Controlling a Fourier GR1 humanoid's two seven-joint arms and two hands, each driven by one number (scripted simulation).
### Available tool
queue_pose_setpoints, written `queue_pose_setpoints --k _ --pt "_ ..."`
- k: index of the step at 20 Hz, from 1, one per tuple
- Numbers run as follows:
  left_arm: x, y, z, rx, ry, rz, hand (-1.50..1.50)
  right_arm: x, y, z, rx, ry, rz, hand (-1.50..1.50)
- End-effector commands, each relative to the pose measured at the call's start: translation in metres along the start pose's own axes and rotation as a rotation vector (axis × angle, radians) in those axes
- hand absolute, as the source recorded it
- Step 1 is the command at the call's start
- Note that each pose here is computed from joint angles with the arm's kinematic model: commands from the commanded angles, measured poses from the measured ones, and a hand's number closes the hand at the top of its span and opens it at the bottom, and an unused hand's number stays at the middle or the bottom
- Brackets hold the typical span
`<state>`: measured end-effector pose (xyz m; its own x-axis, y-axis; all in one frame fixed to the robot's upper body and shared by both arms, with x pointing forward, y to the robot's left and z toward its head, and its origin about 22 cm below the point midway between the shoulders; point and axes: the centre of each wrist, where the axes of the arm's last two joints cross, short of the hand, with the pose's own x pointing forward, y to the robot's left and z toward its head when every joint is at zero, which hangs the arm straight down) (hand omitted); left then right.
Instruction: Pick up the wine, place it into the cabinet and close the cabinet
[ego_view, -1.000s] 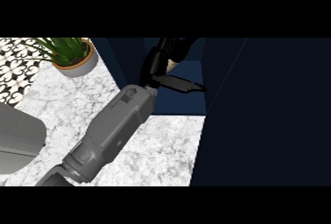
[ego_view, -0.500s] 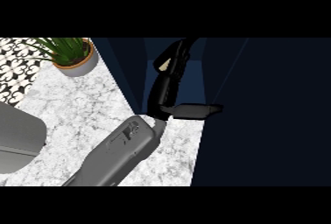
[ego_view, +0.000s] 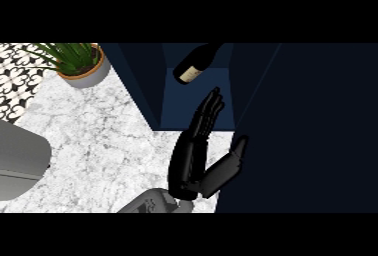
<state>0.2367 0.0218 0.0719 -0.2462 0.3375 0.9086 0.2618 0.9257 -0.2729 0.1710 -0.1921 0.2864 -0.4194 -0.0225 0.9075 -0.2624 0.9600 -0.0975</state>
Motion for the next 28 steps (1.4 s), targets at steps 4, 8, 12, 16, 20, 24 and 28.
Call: queue_pose_setpoints --k 4,8,12,16,20,24,28 --pt "0.038 0.007 0.061 -0.026 0.001 0.119 1.5 0.008 0.001 0.018 -0.004 -0.001 0.011 -1.5" --pt "0.046 0.036 0.083 -0.108 0.031 0.096 1.5 -0.007 0.001 0.019 0.0 0.006 0.018 -1.5" --pt "0.059 0.061 0.109 -0.109 0.006 0.106 1.5 0.001 0.007 0.01 0.172 0.058 -0.022 1.5" --pt "0.073 0.085 0.116 -0.121 0.02 0.1 1.5 -0.004 0.014 0.012 0.263 -0.017 0.07 1.5" --pt "0.093 0.109 0.115 -0.157 -0.007 0.11 1.5 -0.006 0.041 0.009 0.411 0.056 -0.109 1.5" --pt "0.111 0.139 0.118 -0.134 -0.047 0.103 1.5 -0.001 0.058 0.017 0.497 0.073 -0.14 1.5" --pt "0.118 0.18 0.128 -0.104 -0.045 0.077 1.5 -0.005 0.091 0.0 0.492 0.1 -0.13 1.5"
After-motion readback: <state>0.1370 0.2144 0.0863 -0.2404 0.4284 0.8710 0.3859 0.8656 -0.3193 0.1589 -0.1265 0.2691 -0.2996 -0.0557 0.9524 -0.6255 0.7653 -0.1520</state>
